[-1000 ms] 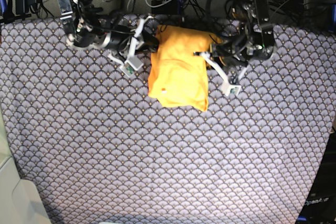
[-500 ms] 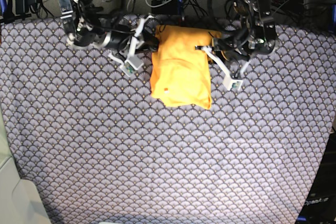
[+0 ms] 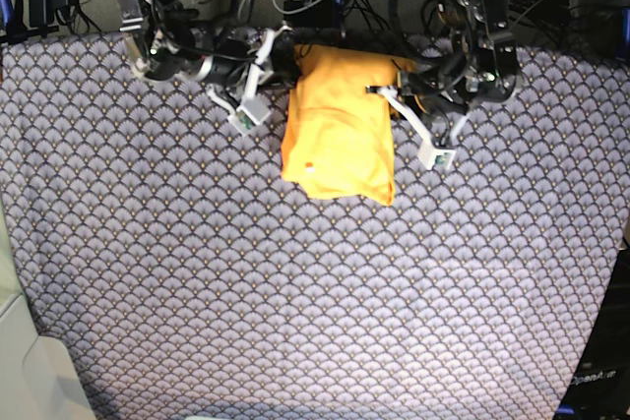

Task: Fold the T-shirt properly

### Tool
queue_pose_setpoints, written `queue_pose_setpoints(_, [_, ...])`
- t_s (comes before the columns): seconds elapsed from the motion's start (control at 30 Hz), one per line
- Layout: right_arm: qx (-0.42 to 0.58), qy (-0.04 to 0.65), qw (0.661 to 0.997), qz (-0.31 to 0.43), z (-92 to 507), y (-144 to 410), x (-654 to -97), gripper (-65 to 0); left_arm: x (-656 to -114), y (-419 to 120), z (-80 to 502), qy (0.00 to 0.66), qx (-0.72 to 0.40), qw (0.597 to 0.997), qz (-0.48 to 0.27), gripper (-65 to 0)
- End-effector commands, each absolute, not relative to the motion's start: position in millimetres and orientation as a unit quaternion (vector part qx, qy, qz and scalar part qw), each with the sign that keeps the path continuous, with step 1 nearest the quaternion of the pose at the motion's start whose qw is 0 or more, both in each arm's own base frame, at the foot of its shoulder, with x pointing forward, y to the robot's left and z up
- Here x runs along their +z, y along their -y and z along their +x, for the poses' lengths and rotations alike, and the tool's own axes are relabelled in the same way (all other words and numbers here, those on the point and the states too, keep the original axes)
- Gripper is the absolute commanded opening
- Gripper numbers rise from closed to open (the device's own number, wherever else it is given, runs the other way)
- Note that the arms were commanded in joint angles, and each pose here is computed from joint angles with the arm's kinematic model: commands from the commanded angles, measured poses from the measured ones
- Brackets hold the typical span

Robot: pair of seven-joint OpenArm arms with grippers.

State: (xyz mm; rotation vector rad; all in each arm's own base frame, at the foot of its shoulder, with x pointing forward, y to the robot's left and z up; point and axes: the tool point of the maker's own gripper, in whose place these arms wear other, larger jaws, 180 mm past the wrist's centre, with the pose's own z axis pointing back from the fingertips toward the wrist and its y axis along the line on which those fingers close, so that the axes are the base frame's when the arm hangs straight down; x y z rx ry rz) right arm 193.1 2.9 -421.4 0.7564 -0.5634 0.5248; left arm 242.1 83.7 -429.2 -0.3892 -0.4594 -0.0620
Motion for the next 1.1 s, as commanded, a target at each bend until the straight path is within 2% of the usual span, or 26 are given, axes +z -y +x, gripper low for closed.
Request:
queue_pose_setpoints(0.0, [0.247, 0.278, 0.852, 0.368, 198.6, -5.0, -415.9, -65.0, -424.1, -83.1, 246.6, 0.235, -0.035, 0.952, -0.192, -65.0])
queue_pose_setpoints(0.43, [0.211, 0.284, 0.881, 0.312, 215.5, 58.1, -428.9, -65.0, -421.1, -83.5, 248.7, 0.24, -0.036, 0.951, -0.191, -65.0])
queue_pose_setpoints(0.63, [0.189, 0.325, 0.891, 0.256, 236.1, 111.4, -410.1, -65.0, -421.2, -87.7, 248.7, 0.24, -0.034, 0.952, -0.187, -65.0])
queue_pose_setpoints(0.93, [0.161, 0.359, 0.902, 0.18, 238.1, 178.5, -387.1, -65.0, -386.6, -155.7, 260.5, 0.3, 0.003, 0.947, -0.117, -65.0])
queue_pose_setpoints(1.07, [0.152, 0.372, 0.904, 0.143, 235.1, 207.7, -373.6, -65.0, -385.5, -174.9, 250.4, 0.281, -0.011, 0.956, -0.088, -65.0])
